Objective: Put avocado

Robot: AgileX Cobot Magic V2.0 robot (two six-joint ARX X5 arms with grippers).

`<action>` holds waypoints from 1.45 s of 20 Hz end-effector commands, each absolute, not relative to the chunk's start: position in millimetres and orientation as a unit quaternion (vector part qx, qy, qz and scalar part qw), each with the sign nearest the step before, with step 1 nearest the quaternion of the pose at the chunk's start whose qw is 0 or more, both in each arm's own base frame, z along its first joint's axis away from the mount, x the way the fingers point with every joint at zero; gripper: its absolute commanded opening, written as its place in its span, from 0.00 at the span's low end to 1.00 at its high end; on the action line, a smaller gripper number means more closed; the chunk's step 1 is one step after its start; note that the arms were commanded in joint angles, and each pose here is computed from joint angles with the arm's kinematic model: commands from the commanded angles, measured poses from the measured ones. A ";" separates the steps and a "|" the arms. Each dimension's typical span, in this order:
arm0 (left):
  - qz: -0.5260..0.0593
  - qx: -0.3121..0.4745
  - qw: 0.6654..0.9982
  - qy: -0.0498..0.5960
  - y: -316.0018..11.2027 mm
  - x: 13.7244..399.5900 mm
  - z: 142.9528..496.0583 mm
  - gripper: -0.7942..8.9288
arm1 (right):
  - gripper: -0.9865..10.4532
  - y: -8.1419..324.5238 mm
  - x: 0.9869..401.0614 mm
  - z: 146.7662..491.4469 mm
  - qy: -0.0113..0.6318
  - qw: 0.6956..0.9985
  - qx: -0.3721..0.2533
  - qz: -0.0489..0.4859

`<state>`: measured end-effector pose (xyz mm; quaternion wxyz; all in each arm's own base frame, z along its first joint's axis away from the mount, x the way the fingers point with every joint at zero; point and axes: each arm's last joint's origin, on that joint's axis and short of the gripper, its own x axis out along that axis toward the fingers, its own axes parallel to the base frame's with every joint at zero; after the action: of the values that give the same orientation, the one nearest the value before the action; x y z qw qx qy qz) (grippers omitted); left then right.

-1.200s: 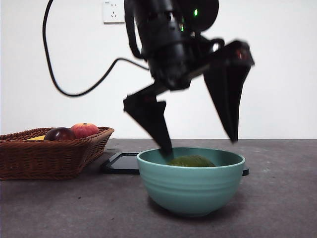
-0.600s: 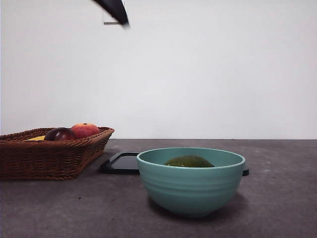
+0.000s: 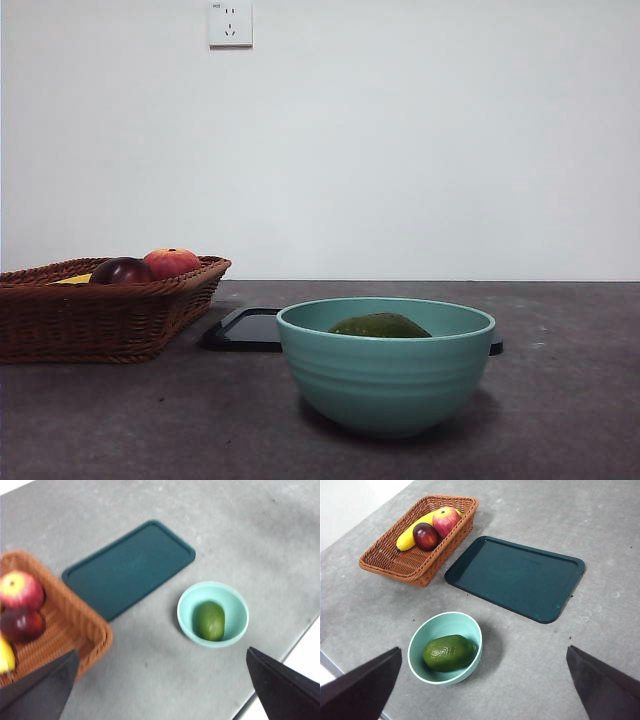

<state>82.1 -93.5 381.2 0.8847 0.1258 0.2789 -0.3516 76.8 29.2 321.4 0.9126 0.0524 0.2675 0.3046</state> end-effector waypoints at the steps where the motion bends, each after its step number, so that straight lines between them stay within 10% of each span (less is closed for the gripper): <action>1: -0.355 0.109 0.893 0.254 -78.5 68.8 361.3 0.66 | 0.57 29.4 76.2 326.8 0.255 0.915 0.046 0.309; 19: -0.360 0.056 0.910 0.200 -44.2 40.5 342.7 0.66 | 0.57 35.4 92.4 333.6 0.235 0.904 0.082 0.346; 29: -0.360 0.056 0.910 0.199 -44.2 40.5 342.8 0.66 | 0.54 88.5 172.3 312.9 0.394 0.840 0.048 0.370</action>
<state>40.8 -44.0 339.2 0.9086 0.0607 0.2083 -0.3568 169.7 86.1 310.0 0.8399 0.0471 0.3960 0.3681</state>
